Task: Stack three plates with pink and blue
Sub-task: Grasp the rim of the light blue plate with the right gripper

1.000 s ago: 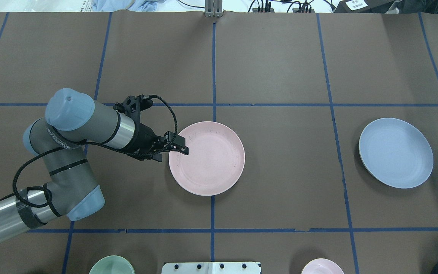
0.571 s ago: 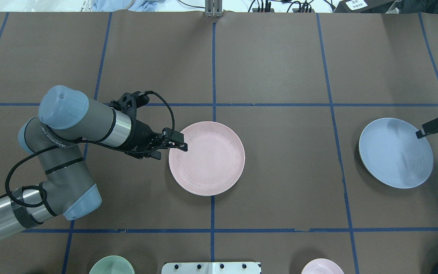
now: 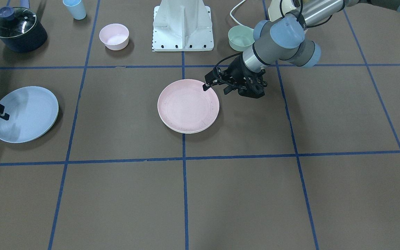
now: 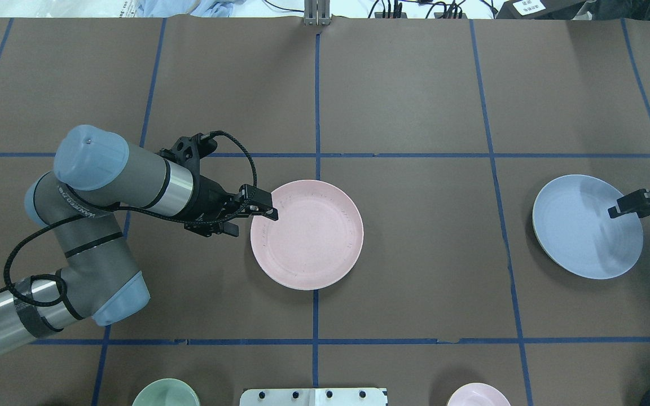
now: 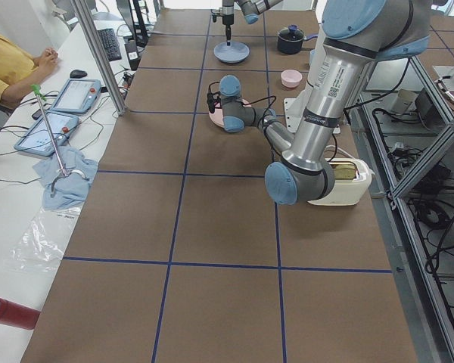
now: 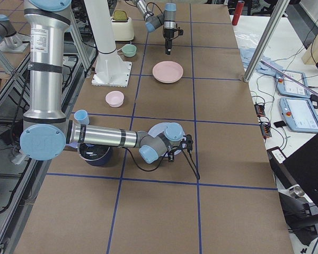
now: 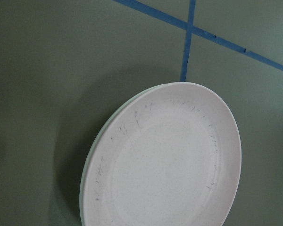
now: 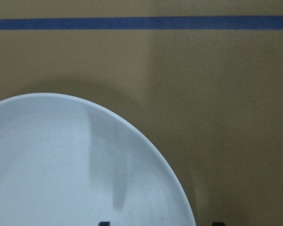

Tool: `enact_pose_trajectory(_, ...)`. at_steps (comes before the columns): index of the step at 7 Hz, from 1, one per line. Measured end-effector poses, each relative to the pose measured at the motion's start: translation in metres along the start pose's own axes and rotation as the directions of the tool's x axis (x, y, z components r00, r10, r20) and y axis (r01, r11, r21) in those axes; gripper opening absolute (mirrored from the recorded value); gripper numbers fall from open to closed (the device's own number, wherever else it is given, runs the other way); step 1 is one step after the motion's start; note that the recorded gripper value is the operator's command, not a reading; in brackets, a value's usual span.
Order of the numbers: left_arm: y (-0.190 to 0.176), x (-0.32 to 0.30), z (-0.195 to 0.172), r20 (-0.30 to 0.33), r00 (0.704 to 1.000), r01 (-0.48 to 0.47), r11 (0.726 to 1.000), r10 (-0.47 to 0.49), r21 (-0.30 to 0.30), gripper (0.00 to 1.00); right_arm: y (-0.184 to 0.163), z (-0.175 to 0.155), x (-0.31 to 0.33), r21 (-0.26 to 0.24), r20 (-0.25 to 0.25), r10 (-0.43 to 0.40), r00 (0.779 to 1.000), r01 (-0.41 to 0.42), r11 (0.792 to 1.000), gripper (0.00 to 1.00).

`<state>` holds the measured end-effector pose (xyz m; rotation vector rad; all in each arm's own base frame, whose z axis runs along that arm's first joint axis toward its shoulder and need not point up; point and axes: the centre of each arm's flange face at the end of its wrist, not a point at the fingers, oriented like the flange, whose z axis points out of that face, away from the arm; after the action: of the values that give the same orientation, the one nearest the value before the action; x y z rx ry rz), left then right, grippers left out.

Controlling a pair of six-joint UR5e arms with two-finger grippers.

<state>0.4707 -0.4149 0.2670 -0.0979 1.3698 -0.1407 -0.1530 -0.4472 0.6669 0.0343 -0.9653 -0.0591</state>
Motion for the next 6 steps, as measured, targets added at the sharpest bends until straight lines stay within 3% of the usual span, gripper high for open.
enact_pose_trajectory(3, -0.004, 0.003, -0.009, -0.01, 1.0, 0.017, 1.0, -0.016, 0.01, 0.99, 0.009, 0.0, 0.01, -0.002, -0.009, 0.016, 1.0, -0.016, 1.0, 0.0)
enact_pose_trajectory(6, -0.003, 0.01, -0.019, -0.028, 0.999, 0.017, 1.0, -0.017, 0.018, 0.99, 0.006, -0.029, -0.025, 0.038, 0.042, -0.006, 0.999, 0.004, 0.999, 0.0)
